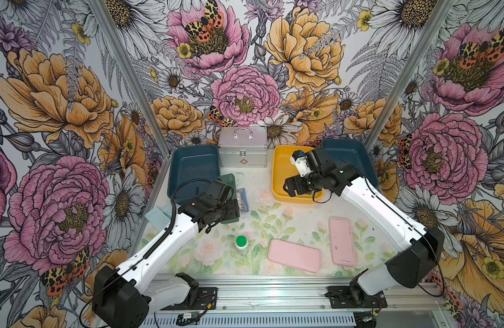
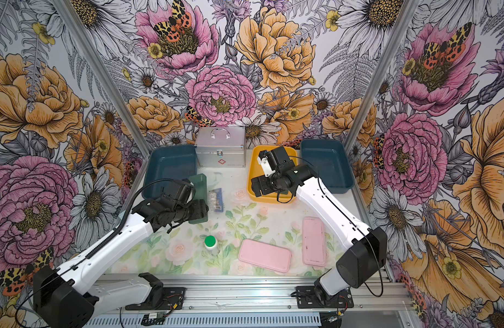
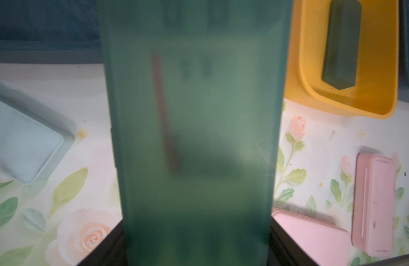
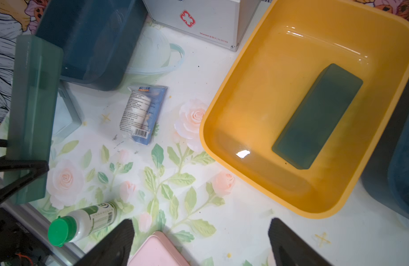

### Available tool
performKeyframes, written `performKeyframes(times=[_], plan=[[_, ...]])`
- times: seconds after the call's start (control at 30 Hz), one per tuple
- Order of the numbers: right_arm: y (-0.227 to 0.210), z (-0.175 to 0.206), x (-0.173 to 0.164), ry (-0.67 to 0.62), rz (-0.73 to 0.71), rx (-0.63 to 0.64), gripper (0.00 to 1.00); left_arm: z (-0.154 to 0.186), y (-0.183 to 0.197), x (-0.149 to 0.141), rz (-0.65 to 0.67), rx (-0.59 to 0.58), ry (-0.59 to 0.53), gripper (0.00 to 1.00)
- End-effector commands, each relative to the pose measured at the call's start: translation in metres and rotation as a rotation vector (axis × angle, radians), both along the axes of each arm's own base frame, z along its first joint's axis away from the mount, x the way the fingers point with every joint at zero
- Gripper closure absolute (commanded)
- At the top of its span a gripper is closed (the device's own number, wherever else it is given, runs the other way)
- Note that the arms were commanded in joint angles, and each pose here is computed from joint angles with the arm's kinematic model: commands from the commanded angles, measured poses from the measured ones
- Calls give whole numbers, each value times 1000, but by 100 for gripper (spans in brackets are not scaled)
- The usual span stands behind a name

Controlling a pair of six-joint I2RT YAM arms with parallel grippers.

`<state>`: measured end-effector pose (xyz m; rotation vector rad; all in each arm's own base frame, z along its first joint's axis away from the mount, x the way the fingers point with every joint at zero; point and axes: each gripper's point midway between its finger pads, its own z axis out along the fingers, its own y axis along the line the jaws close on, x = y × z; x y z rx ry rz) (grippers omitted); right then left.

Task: Place the pencil cases by color into the storage box
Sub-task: Pick up the pencil case from the center of the board.

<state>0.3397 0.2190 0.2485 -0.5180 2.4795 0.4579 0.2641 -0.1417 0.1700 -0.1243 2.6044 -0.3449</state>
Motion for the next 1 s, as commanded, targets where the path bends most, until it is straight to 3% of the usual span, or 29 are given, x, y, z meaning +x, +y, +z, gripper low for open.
performKeyframes(times=[0.0,0.23,0.53,0.97], plan=[[36,25,-3,79,79,213,7,20,-26,-8,-181,-65,-23,34],[73,52,4,166,108,384,11,49,-58,-2,-328,-130,-98,34],[93,65,16,171,102,480,19,68,-97,16,-422,-202,-129,34],[100,46,34,174,40,464,29,79,-124,25,-444,-250,-173,34]])
